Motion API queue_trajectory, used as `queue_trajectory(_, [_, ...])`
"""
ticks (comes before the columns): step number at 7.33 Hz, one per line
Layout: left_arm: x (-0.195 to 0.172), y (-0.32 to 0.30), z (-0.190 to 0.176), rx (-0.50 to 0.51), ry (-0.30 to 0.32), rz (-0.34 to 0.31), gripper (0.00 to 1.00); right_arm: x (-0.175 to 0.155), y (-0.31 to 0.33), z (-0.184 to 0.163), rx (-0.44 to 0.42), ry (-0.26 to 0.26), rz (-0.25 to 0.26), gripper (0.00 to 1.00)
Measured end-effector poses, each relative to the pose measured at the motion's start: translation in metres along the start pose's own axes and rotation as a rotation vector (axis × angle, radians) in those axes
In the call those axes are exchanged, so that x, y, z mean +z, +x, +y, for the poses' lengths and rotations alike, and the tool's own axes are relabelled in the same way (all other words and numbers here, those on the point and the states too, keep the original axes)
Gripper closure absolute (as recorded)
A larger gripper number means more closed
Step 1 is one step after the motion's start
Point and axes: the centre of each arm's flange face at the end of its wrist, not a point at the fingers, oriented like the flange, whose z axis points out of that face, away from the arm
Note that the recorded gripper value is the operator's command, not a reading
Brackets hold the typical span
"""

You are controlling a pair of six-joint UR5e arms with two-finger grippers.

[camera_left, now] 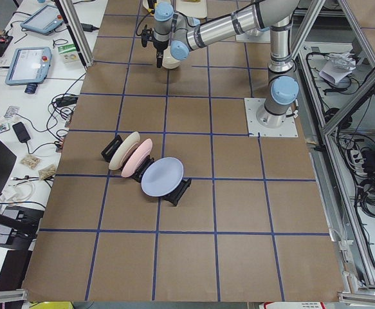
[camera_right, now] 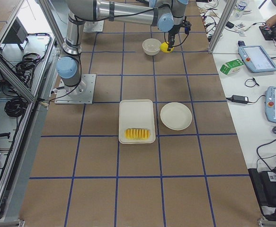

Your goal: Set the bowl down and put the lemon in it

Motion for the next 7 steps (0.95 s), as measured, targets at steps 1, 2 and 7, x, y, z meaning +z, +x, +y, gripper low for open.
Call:
queue_trajectory(1, [-0.045, -0.012, -0.005, 0.021, -0.037, -0.051, 0.0, 0.007, -0.028, 0.011, 0.029, -0.015, -0.017, 1.0])
queue_trajectory(2, [-0.086, -0.022, -0.002, 0.051, -0.078, -0.109, 0.0, 0.016, -0.055, 0.021, 0.055, -0.033, -0.028, 1.0])
queue_trajectory(7, [-0.168, -0.047, 0.025, 0.041, -0.086, -0.158, 0.0, 0.08, -0.144, 0.05, 0.08, -0.089, -0.043, 1.0])
